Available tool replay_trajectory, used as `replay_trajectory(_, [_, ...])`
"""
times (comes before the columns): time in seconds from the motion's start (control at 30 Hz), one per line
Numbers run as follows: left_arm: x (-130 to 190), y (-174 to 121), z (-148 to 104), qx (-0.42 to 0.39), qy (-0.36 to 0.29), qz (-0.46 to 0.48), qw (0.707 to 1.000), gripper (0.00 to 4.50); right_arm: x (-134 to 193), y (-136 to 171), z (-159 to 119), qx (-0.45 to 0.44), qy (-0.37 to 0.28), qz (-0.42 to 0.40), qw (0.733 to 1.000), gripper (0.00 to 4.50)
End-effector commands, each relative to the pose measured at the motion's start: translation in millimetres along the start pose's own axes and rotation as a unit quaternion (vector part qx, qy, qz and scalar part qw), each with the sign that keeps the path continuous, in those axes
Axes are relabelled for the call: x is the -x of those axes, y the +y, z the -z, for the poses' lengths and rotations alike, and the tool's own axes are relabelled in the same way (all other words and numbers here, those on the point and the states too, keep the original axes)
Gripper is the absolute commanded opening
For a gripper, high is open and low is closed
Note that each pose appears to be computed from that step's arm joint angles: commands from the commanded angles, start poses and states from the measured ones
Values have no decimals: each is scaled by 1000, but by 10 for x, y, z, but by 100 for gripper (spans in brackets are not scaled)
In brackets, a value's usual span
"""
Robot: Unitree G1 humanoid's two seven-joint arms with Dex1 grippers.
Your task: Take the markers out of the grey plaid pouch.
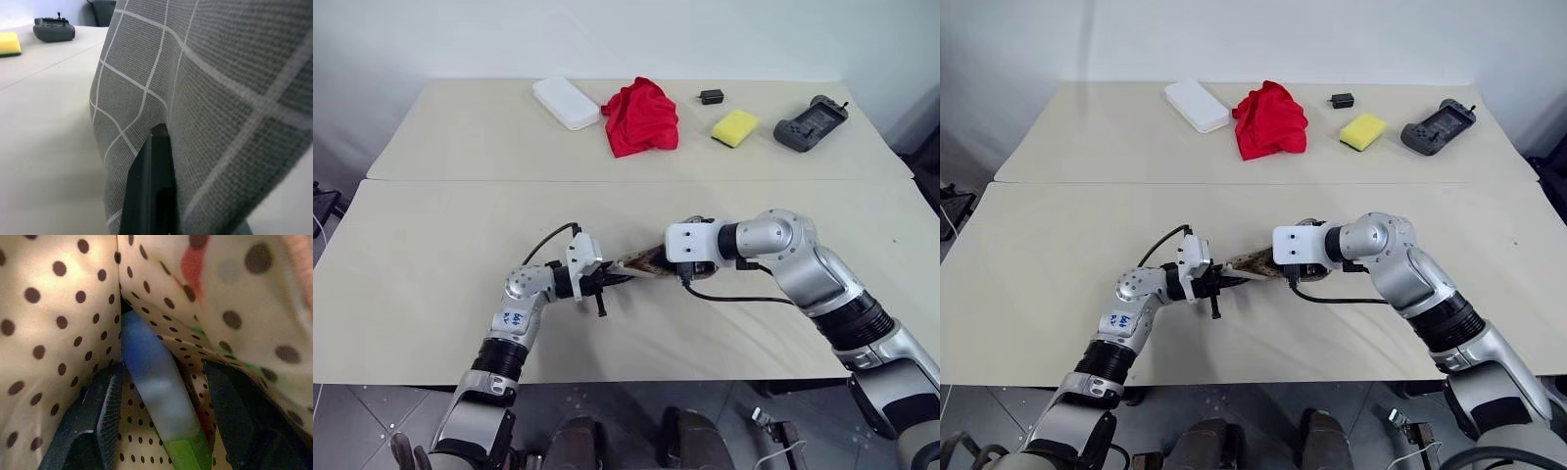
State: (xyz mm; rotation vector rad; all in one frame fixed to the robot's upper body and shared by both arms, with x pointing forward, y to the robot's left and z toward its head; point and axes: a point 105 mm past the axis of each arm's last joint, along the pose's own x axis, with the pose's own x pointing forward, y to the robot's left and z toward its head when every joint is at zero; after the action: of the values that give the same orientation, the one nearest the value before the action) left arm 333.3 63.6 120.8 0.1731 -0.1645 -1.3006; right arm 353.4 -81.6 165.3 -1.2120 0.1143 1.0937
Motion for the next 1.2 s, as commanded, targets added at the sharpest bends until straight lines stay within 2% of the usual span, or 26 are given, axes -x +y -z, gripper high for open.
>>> replay_trajectory(0.03, [-76, -47, -113, -3, -30, 24, 999, 0, -87, -25, 15, 32, 21, 3, 999, 274])
replay_trajectory(0.23, [-110, -59, -113, 9, -35, 31, 999, 0, -341, -149, 83, 59, 31, 37, 997, 274])
replay_trajectory(0.47, [-100, -12, -157, 25, -46, 25, 998, 0, -504, 42, 181, 83, 9, -10, 996, 274])
replay_trajectory(0.57, [-75, 21, -174, 28, -47, 21, 998, 0, -529, 57, 243, 90, 11, -14, 996, 214])
replay_trajectory(0.63, [-49, 45, -185, 30, -47, 19, 998, 0, -551, 78, 303, 94, 16, -19, 995, 158])
replay_trajectory(0.77, [-6, 88, -194, 29, -43, 13, 999, 0, -566, 19, 257, 99, 1, -3, 995, 134])
replay_trajectory(0.9, [7, 119, -201, 27, -43, 3, 999, 0, -479, -29, 137, 105, -33, 1, 994, 133])
replay_trajectory(1.0, [43, 136, -193, 26, -39, -5, 999, 0, -226, -126, -88, 124, -98, 15, 987, 128])
replay_trajectory(1.1, [74, 135, -171, 25, -33, -8, 999, 0, -20, -211, -149, 132, -123, 32, 983, 115])
replay_trajectory(1.2, [104, 127, -142, 24, -28, -13, 999, 0, 241, -322, -275, 114, -186, 67, 974, 113])
